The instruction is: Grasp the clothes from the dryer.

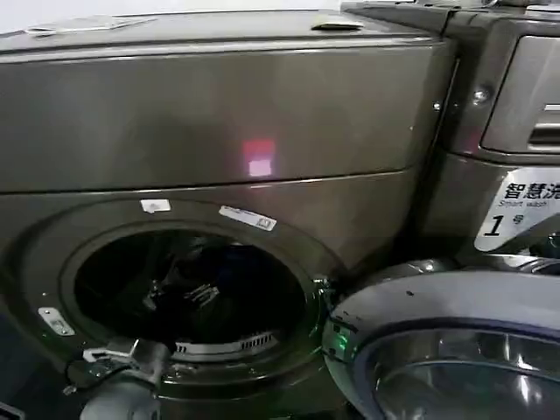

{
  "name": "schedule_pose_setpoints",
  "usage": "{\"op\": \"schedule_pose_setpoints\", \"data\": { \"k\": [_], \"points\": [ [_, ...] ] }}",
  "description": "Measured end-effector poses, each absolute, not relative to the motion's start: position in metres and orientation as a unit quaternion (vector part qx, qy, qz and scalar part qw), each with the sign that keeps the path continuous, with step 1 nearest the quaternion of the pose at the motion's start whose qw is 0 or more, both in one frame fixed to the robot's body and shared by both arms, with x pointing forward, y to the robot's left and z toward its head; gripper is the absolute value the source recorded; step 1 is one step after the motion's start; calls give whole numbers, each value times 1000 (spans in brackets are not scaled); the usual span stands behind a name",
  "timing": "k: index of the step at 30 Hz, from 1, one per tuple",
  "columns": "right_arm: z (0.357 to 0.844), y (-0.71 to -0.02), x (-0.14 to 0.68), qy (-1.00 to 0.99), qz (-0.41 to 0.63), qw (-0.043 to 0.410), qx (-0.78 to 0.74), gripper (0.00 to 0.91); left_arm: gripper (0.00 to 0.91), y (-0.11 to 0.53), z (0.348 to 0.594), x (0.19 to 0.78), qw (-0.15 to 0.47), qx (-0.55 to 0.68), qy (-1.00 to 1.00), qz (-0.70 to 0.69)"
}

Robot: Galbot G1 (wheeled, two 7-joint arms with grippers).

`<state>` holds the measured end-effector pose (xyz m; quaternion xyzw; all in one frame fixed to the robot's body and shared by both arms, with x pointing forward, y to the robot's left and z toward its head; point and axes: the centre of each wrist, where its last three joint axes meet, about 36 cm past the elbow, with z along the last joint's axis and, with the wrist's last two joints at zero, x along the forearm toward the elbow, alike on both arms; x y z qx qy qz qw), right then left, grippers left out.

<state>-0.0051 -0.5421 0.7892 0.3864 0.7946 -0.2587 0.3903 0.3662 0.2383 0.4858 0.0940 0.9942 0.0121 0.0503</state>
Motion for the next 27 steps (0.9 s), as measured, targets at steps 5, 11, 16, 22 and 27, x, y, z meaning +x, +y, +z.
{"op": "schedule_pose_setpoints", "data": {
  "k": [5,11,16,22,27],
  "points": [
    [790,-540,-5,794,-262,384,392,907,907,237,476,397,47,94,994,2],
    [793,-540,-11,790,-266,381,401,907,907,232,465,453,46,84,995,-4],
    [793,-540,-13,787,-266,382,405,907,907,229,460,504,43,74,996,5],
    [794,-541,-16,784,-267,384,408,907,907,228,459,558,36,66,997,15],
    [794,-544,-20,782,-266,385,412,907,907,230,462,599,26,63,997,40]
  ]
}}
